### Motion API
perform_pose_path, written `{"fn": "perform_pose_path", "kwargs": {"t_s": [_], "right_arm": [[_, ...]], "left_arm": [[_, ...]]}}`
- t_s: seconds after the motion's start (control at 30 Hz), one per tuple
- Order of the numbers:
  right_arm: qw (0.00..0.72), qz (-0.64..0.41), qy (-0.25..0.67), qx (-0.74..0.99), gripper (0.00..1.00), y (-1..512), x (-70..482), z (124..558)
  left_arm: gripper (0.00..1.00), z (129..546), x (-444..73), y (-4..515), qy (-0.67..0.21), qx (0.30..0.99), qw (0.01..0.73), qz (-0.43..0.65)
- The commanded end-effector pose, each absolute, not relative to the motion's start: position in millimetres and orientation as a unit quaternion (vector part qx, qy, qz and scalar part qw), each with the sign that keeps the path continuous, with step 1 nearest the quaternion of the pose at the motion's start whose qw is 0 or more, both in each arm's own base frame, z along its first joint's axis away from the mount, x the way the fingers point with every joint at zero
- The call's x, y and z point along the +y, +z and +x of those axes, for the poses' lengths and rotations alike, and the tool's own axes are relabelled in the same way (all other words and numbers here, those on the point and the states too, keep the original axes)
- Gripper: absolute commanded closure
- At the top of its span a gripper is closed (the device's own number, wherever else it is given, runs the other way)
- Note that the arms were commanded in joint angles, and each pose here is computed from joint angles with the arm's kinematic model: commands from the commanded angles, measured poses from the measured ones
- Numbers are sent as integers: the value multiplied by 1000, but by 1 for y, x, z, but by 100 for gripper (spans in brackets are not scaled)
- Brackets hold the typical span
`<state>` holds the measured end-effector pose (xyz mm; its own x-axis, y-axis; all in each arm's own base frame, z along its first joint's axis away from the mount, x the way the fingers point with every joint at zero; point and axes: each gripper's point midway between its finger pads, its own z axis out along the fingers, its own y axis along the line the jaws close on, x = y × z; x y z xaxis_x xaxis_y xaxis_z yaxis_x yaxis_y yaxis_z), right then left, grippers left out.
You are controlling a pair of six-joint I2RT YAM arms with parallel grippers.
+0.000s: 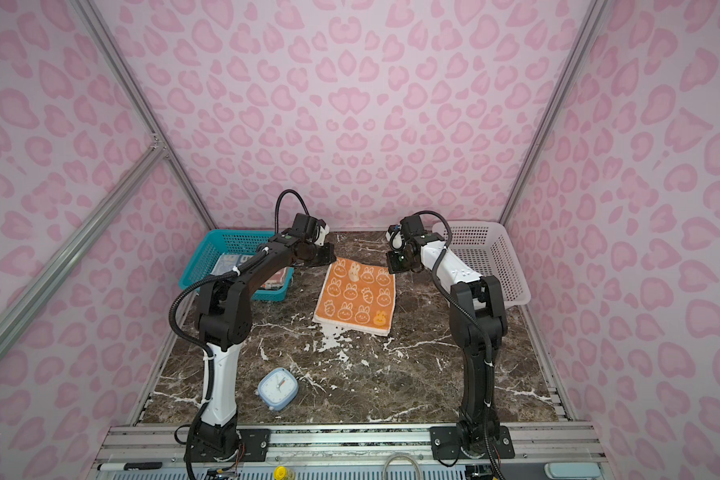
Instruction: Fold and stack the towels
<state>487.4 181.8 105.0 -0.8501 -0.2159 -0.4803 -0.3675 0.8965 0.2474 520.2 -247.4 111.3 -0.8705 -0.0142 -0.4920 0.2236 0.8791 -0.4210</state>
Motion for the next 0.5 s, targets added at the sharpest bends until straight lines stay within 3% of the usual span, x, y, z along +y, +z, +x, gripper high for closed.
{"fn": "perform_pose_path", "kwargs": {"t_s": [0.0,0.47], "right_arm": [[210,-165,158,951,100,94,180,478],[195,-169,152,954,100,82,184,412]], "left_arm": [[96,519,-243,103,-227,939,248,69],[96,470,-215,89,-198,950,238,46]]}}
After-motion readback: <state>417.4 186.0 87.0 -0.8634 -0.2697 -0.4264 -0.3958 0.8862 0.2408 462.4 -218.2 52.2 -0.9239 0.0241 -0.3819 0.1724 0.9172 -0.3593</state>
